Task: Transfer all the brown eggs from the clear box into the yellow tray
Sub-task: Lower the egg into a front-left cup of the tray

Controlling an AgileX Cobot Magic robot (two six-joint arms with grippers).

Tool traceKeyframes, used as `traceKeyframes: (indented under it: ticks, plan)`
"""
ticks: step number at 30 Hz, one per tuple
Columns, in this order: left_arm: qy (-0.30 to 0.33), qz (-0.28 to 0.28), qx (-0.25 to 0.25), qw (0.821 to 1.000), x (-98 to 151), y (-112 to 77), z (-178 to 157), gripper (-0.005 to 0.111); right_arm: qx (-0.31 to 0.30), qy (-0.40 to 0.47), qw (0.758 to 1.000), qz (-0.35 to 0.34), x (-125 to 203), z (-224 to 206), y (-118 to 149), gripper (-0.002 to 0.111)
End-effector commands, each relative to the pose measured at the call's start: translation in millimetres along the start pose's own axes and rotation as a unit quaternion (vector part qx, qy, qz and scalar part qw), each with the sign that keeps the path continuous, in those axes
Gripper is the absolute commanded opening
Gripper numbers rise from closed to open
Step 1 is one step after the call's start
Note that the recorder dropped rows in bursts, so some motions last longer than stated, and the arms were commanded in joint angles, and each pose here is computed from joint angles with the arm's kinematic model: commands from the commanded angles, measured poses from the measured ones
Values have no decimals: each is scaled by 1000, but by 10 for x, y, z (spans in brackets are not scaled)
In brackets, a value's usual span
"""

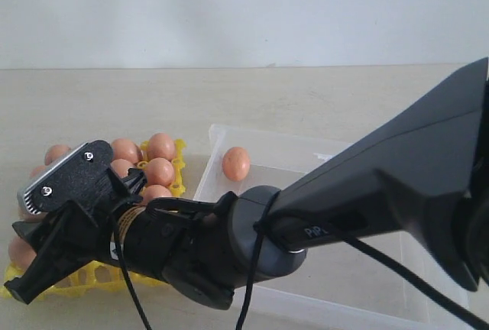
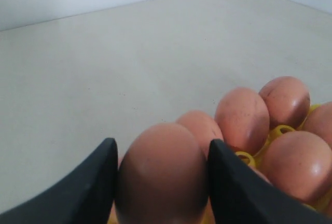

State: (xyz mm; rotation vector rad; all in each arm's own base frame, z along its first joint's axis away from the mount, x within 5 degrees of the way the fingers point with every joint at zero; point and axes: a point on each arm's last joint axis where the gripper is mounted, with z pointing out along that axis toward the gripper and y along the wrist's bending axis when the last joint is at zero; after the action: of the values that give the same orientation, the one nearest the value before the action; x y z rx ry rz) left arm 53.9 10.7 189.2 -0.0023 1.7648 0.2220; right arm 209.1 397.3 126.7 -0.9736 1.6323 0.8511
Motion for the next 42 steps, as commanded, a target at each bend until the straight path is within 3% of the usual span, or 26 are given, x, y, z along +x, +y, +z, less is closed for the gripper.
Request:
traceKeyframes:
  ticks: [1, 38, 41, 42]
  plan:
    - [0, -2, -1, 1000, 10, -1, 2, 22, 10, -9, 1000, 8, -41, -5, -73, 0]
    - [0, -2, -1, 1000, 10, -1, 2, 22, -6, 33, 999, 2, 69, 4, -46, 0]
    - [0, -2, -1, 1000, 10, -1, 2, 22, -9, 34, 999, 18, 70, 4, -39, 16]
    - [0, -2, -1, 1000, 10, -1, 2, 22, -9, 34, 999, 18, 70, 4, -39, 34]
